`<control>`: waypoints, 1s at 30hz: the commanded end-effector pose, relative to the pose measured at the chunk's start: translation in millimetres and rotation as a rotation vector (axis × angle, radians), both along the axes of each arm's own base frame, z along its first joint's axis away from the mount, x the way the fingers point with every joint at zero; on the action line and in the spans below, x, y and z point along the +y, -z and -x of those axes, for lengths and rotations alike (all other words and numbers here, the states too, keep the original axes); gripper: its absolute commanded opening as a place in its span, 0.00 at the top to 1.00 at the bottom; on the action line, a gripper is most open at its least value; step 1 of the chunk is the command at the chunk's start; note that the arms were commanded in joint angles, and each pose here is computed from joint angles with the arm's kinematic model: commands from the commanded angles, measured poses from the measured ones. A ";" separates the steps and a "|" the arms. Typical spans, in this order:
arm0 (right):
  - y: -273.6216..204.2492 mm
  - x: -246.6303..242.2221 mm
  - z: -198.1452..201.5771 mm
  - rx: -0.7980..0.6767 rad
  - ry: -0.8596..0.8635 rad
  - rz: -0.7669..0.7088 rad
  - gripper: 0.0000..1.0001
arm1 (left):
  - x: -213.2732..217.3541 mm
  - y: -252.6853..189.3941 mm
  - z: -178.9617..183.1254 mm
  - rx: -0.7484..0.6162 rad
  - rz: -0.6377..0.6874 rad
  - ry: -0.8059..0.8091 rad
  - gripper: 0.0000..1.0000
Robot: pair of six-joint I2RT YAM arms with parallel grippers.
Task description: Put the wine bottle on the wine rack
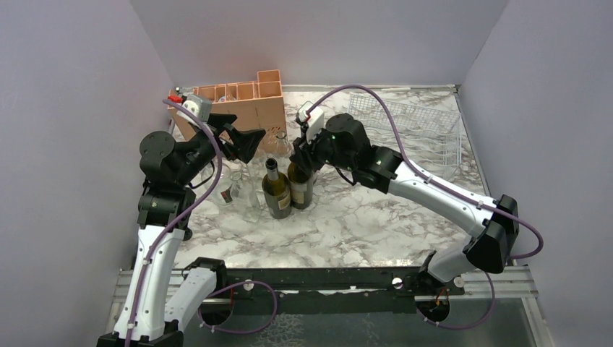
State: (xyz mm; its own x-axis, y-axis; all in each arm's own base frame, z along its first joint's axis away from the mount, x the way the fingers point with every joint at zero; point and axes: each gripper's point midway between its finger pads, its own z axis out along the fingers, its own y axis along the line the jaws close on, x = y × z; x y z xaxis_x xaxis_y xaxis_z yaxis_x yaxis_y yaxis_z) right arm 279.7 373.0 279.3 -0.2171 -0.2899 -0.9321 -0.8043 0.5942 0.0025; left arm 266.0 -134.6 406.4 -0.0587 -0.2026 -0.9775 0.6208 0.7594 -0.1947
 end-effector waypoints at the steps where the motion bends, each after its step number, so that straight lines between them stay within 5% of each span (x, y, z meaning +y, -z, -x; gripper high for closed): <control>1: -15.6 8.5 -8.0 -0.082 -0.004 -0.031 0.59 | -2.1 -25.7 15.7 -0.069 0.003 0.023 0.01; 9: -26.4 -1.1 -1.7 -0.116 -0.003 -0.023 0.84 | -17.3 -37.3 32.9 -0.096 0.006 0.128 0.02; 16: -59.7 -45.8 8.2 -0.132 0.140 -0.107 0.95 | -50.5 -59.1 74.3 -0.142 0.050 0.408 0.08; 30: -65.1 -131.3 26.5 -0.022 0.461 -0.192 0.99 | -112.2 -23.4 74.4 -0.031 0.169 0.612 0.08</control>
State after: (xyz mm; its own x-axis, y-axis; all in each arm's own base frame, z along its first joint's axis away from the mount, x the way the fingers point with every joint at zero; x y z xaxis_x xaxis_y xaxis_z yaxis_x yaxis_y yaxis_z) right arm 251.0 263.2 326.7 -0.2519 -0.1234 -0.9599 -0.5750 0.8169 0.0459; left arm 192.2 -223.3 439.4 -0.1429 -0.2599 -0.9550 0.9321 0.2891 -0.2181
